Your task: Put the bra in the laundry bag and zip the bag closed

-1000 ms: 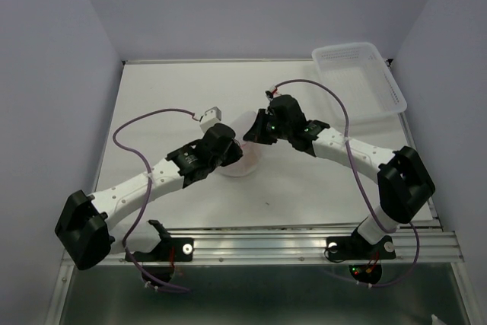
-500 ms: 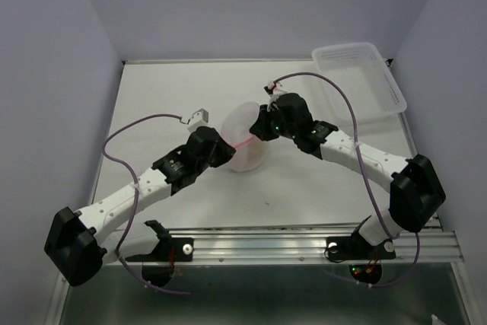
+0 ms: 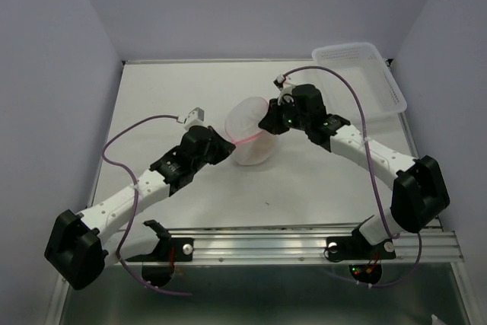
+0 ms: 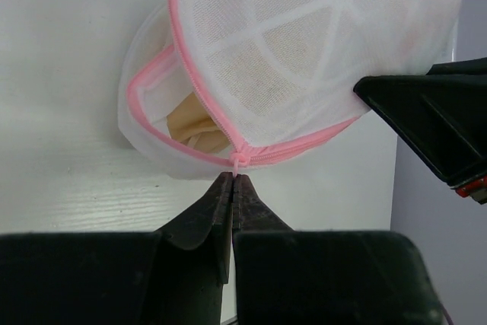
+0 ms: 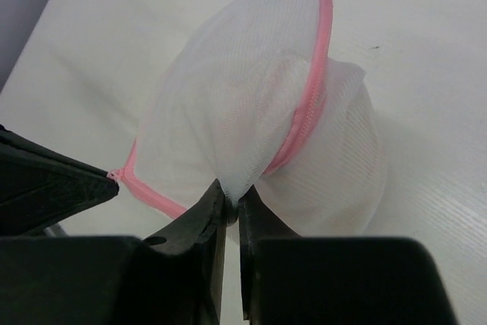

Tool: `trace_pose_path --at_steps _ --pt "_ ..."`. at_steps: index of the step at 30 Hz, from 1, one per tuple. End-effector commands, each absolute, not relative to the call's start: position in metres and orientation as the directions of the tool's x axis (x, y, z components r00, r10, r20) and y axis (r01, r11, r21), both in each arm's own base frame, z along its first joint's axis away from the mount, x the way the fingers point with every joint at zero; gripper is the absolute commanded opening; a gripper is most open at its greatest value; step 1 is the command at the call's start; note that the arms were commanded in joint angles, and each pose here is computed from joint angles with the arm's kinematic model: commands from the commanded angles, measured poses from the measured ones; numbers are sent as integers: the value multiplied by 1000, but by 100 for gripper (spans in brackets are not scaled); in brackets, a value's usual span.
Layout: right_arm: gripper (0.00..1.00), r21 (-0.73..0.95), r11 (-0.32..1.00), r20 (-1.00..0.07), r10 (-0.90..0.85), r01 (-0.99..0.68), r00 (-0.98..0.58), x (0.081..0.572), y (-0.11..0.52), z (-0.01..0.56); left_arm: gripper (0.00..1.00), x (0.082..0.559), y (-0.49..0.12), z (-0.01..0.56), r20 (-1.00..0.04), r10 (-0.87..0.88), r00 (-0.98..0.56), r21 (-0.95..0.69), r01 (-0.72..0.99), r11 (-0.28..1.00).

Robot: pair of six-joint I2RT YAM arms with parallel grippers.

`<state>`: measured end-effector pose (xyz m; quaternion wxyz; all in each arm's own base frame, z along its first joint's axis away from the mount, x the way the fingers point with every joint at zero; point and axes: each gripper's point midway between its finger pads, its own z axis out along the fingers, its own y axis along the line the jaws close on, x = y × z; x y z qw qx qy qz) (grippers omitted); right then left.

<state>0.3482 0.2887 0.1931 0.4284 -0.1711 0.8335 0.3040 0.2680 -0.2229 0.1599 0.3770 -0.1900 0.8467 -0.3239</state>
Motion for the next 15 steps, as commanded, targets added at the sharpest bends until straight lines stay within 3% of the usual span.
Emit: trace_pose_path --at_steps 1,2,4,9,12,15 --pt "39 292 756 -872 -40 -585 -487 372 270 225 0 267 -207 157 -563 -523 -640 -634 -71 770" --pt "71 282 730 -874 -72 -623 -481 366 273 224 0 268 -212 160 -562 -520 -643 -642 -58 765" --pt "80 293 675 -874 -99 -677 -476 348 276 229 0 275 -222 167 -568 -497 -656 -643 -23 766" --pt "98 71 578 -934 -247 -813 -257 318 260 243 0 286 -243 182 -569 -457 -684 -651 35 758" --pt "99 -73 548 -939 -319 -834 -128 309 246 251 0 289 -251 187 -568 -443 -693 -658 59 750" --pt "99 -143 336 -926 -377 -931 6 277 273 252 0 293 -253 189 -580 -436 -688 -653 73 754"
